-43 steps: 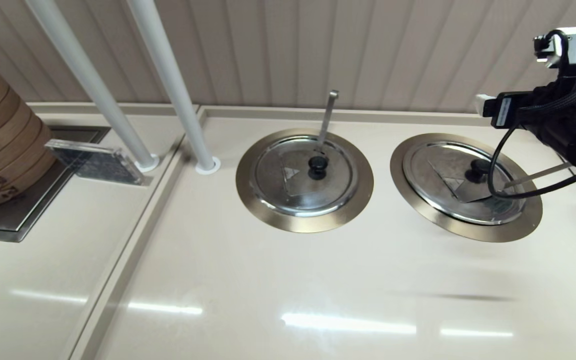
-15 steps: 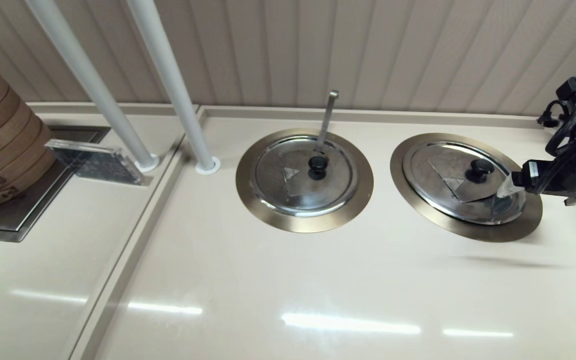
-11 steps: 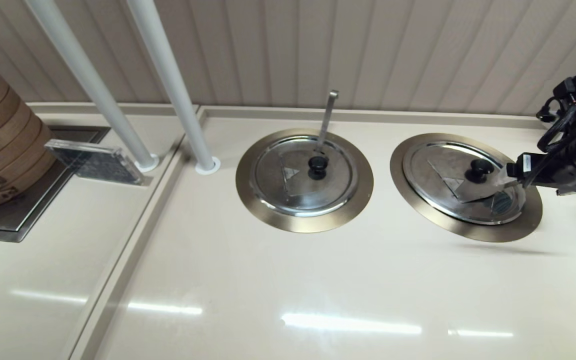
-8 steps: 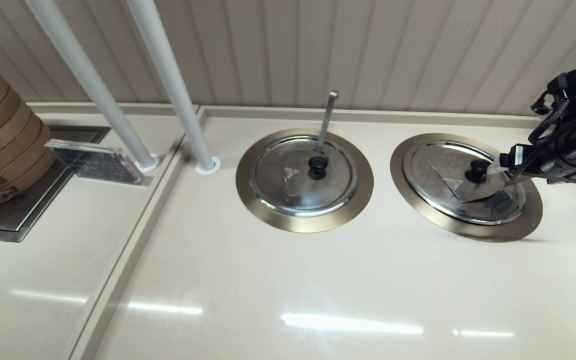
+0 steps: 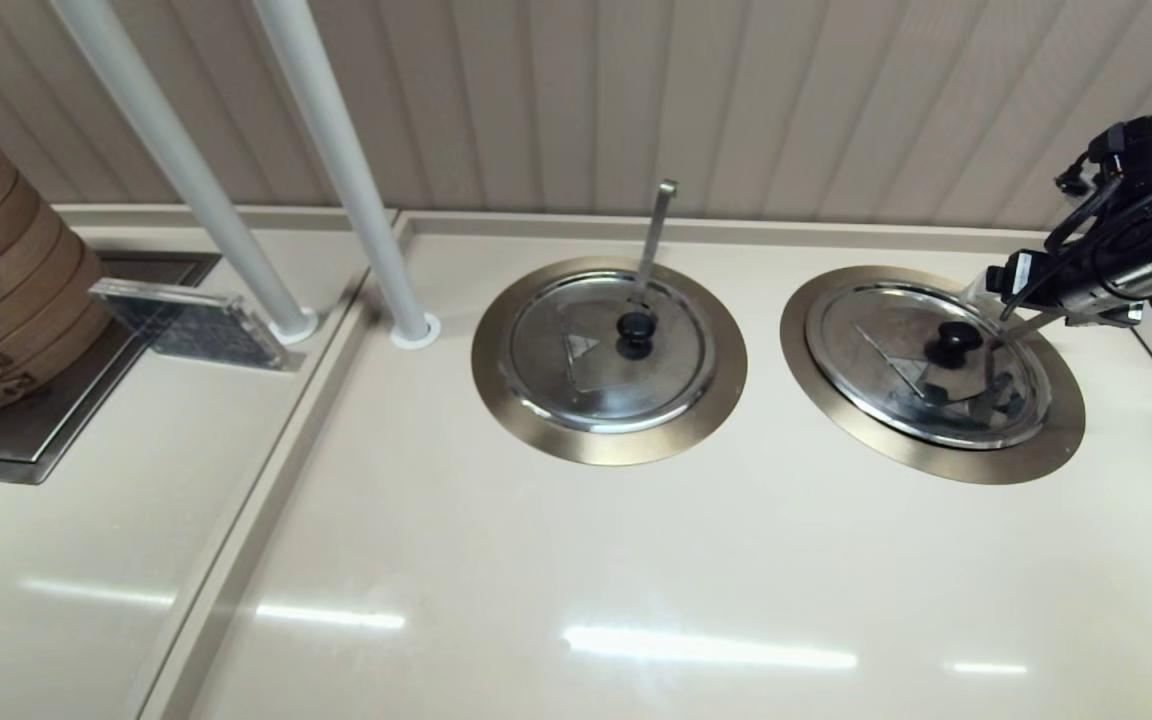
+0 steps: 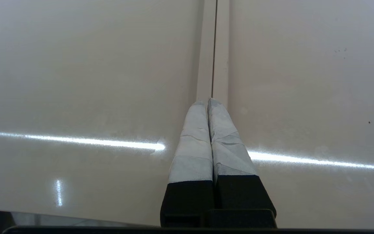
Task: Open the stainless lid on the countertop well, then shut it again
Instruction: Put the spoon in the groove
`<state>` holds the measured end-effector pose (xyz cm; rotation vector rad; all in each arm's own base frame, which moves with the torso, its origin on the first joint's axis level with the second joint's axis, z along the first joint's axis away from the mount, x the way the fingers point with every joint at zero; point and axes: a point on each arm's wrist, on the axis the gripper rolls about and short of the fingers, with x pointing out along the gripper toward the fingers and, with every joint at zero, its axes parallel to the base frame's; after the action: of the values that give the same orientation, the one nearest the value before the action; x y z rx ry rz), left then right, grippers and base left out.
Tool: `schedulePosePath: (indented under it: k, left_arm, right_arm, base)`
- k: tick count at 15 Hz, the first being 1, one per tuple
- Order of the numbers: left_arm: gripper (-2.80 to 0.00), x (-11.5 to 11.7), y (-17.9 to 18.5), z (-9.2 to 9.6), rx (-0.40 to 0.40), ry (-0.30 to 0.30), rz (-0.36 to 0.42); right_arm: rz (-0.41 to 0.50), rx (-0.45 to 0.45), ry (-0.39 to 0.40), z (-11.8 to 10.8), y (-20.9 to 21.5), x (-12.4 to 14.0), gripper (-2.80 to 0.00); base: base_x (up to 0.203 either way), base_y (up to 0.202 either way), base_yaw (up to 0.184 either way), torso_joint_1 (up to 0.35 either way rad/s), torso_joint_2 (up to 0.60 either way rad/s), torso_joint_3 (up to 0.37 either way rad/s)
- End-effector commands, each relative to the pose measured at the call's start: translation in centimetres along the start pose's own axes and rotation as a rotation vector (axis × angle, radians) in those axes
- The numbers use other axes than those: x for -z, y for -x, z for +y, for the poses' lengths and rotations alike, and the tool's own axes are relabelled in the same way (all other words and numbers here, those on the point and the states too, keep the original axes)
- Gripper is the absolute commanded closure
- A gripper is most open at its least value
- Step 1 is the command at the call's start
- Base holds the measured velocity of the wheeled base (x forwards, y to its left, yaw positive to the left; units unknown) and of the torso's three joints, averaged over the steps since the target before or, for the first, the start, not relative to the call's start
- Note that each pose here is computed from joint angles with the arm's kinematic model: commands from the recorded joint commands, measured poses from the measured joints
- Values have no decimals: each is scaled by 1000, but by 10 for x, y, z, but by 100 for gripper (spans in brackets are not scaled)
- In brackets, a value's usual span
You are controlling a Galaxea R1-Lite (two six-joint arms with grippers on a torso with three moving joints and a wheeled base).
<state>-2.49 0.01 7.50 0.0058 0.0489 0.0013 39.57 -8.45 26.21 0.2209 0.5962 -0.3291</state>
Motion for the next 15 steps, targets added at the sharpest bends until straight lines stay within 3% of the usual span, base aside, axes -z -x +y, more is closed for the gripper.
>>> schedulePosePath:
  k: [1, 8, 15]
  left_arm:
    - [0, 0, 0, 0, 0, 0, 0]
    - [0, 0, 0, 0, 0, 0, 0]
    - [0, 0, 0, 0, 0, 0, 0]
  right_arm:
    - [-8, -9, 0, 0, -6, -1, -280]
    - [-87, -68, 42, 24, -30, -1, -280]
    - [-139, -104, 44, 37, -27, -4, -280]
  base:
    - [0, 0, 0, 0, 0, 0]
    - [0, 0, 0, 0, 0, 0]
    - [0, 0, 0, 0, 0, 0]
